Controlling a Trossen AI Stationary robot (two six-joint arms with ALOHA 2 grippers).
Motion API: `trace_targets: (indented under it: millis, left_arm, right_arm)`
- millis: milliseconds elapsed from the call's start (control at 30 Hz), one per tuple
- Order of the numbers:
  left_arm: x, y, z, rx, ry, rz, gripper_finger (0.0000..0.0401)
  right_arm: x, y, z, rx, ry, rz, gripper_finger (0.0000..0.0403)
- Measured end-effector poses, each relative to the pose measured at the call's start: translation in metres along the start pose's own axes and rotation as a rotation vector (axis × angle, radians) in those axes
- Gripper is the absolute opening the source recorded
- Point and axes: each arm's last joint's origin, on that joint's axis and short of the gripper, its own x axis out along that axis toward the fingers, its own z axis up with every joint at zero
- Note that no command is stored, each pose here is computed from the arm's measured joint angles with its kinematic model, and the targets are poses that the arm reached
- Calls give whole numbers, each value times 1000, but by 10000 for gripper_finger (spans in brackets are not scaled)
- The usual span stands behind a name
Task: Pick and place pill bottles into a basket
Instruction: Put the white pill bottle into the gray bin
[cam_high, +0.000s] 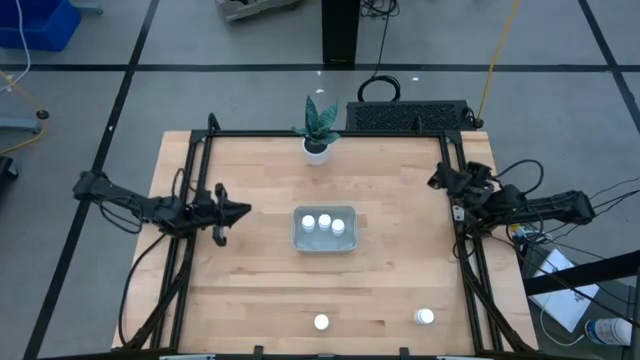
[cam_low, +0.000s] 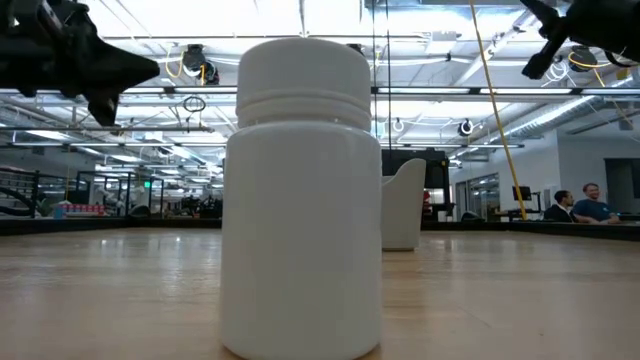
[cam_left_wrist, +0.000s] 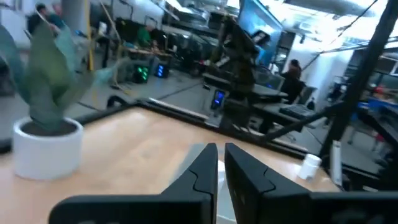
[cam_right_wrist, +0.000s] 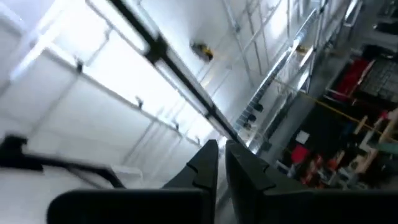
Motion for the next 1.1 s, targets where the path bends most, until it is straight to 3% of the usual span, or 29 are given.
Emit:
trace_targets:
  millis: [133, 333, 400, 467, 600, 700, 767, 867, 967, 1100]
  left_arm:
    - [-1, -3, 5, 114, -40, -84, 40]
    - [-4, -12, 3, 507, -69, -419, 38]
    - [-4, -13, 1, 548, -70, -458, 36]
    - [-4, -12, 2, 499, -59, -418, 37]
    - [-3, -8, 4, 291, -34, -279, 37]
    - [-3, -10, 5, 286, -44, -333, 37]
    - [-3, -10, 4, 258, -33, -345, 37]
    - [-2, -7, 2, 162, 2, -257, 37]
    - [-2, -6, 2, 95, 4, -217, 37]
    - [-2, -6, 2, 55, 10, -212, 37]
  right_arm:
    - [34, 26, -1, -88, 161, -45, 34]
    - [117, 78, -19, -186, 550, -305, 84]
    - [142, 91, -30, -180, 684, -365, 112]
    - [163, 102, -44, -152, 813, -408, 144]
    - [194, 119, -82, -140, 1027, -482, 190]
    - [204, 133, -103, -145, 1173, -594, 193]
    - [200, 136, -113, -153, 1314, -746, 188]
    - [181, 130, -125, -198, 1492, -1054, 178]
    - [161, 130, -135, -237, 1547, -1294, 172]
    - [130, 132, -150, -271, 1560, -1516, 175]
